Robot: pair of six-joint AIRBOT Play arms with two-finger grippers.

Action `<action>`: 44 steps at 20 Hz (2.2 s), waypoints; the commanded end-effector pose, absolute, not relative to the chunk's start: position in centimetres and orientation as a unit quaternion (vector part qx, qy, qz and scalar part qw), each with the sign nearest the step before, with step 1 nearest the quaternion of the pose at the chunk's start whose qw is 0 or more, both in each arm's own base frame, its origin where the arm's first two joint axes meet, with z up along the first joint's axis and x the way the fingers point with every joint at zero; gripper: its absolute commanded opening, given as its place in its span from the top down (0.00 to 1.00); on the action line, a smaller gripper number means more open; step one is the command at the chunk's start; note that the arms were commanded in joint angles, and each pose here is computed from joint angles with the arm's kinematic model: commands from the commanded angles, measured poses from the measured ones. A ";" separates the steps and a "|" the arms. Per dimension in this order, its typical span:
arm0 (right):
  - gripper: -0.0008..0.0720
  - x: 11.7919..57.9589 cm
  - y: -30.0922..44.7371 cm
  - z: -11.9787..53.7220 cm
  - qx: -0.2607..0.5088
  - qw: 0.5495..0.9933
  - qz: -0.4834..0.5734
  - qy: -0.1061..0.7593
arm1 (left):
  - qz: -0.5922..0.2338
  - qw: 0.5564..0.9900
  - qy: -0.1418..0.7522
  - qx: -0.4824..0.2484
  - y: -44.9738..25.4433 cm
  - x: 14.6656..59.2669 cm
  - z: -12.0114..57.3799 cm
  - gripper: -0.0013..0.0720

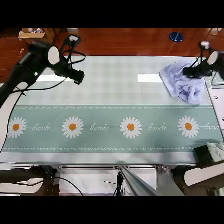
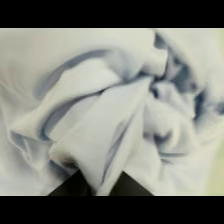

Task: Fold the shirts.

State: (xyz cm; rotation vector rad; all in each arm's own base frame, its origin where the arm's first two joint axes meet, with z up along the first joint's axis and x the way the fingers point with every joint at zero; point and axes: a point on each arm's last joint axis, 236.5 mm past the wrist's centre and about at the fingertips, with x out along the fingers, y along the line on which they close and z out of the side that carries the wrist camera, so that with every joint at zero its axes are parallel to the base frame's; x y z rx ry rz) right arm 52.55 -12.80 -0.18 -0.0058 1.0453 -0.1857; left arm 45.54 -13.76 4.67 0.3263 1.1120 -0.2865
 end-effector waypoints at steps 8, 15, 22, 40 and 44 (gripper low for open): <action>0.95 43.8 -1.2 37.6 0.013 0.996 0.008 0.090 | -0.133 0.899 0.397 0.130 -12.6 42.8 25.7 0.00; 0.95 36.2 13.1 36.0 0.038 0.961 0.212 0.176 | -0.127 0.885 0.432 0.119 -10.4 35.8 28.2 0.00; 0.95 34.3 27.8 12.7 -0.097 0.822 0.339 0.448 | -0.125 0.859 0.480 0.128 -10.3 35.6 24.6 0.00; 0.32 38.2 5.4 6.3 -0.006 0.808 0.119 0.577 | -0.289 0.721 0.625 0.074 -17.3 30.7 2.4 0.00; 0.32 36.2 6.6 3.4 0.139 0.774 0.182 0.590 | -0.350 0.702 0.610 -0.109 -20.1 29.5 -0.2 0.00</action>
